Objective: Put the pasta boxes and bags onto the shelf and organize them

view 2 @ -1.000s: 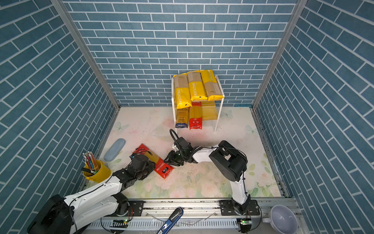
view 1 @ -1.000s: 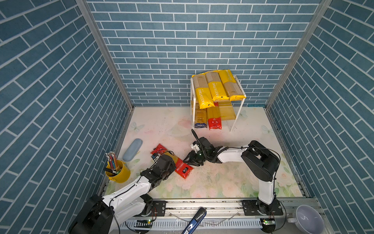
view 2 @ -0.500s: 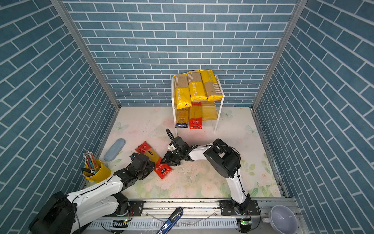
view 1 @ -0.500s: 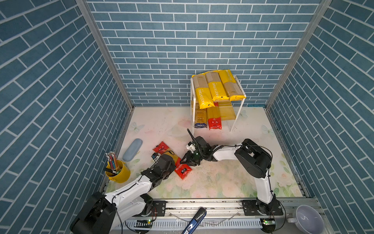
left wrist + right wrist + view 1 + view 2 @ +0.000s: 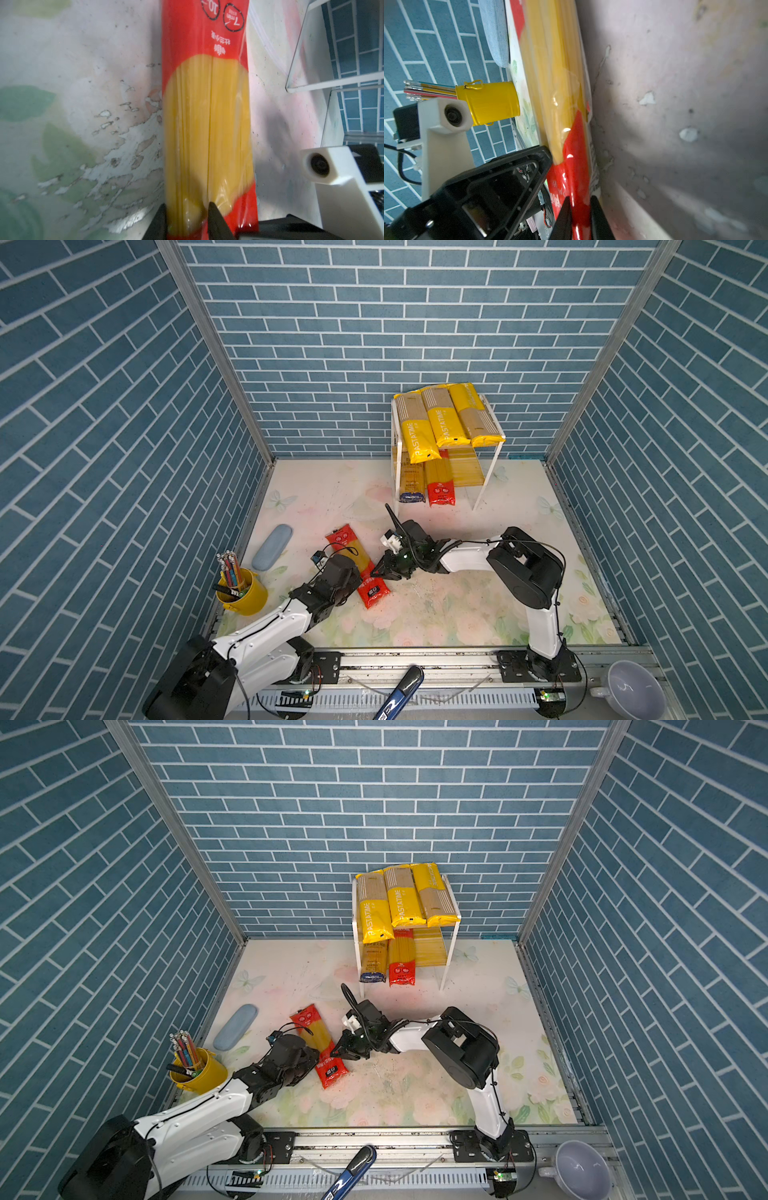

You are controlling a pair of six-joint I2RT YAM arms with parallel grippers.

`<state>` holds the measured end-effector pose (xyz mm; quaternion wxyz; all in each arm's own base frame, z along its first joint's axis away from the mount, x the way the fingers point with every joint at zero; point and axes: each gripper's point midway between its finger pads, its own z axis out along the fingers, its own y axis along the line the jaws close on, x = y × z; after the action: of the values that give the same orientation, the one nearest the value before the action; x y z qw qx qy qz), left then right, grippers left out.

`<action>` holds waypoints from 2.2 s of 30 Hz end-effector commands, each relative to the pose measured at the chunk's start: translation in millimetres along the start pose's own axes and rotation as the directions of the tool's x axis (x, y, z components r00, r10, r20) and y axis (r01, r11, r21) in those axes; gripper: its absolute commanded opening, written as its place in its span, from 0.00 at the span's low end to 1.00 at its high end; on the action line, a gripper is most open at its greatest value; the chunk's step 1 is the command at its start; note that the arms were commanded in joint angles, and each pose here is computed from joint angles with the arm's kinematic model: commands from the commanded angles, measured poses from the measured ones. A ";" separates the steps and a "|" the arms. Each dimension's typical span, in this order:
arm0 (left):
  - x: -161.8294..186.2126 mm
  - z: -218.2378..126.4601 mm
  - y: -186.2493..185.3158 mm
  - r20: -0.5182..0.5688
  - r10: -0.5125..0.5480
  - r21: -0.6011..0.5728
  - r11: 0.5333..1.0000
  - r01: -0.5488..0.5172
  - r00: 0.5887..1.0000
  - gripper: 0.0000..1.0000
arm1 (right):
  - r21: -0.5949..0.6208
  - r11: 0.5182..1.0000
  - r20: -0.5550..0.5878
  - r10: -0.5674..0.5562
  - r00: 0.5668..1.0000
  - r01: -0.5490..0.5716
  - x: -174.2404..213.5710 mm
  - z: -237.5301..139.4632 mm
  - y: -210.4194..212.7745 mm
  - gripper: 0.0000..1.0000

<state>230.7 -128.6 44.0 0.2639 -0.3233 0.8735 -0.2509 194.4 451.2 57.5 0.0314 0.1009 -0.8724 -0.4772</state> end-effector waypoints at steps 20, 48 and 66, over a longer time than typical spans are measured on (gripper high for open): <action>-50.7 -85.4 -40.6 0.176 0.149 0.037 0.987 -0.158 0.973 0.45 | -0.176 0.953 0.192 -0.213 0.958 0.247 10.1 -125.2 107.0 0.00; -47.0 -62.0 -103.7 0.142 0.131 0.275 0.947 -0.167 0.981 0.49 | -0.305 0.904 0.408 -0.160 0.899 0.299 18.4 -271.4 136.6 0.00; -25.4 -43.4 -121.7 0.097 0.174 0.303 0.933 -0.196 0.980 0.49 | -0.309 0.887 0.633 -0.077 0.770 0.343 -36.6 -365.2 129.8 0.00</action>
<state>268.7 -174.5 148.0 0.3524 -0.2092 0.8474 -0.3376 261.4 228.3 288.6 -0.1799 -0.0626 -0.7657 -0.6143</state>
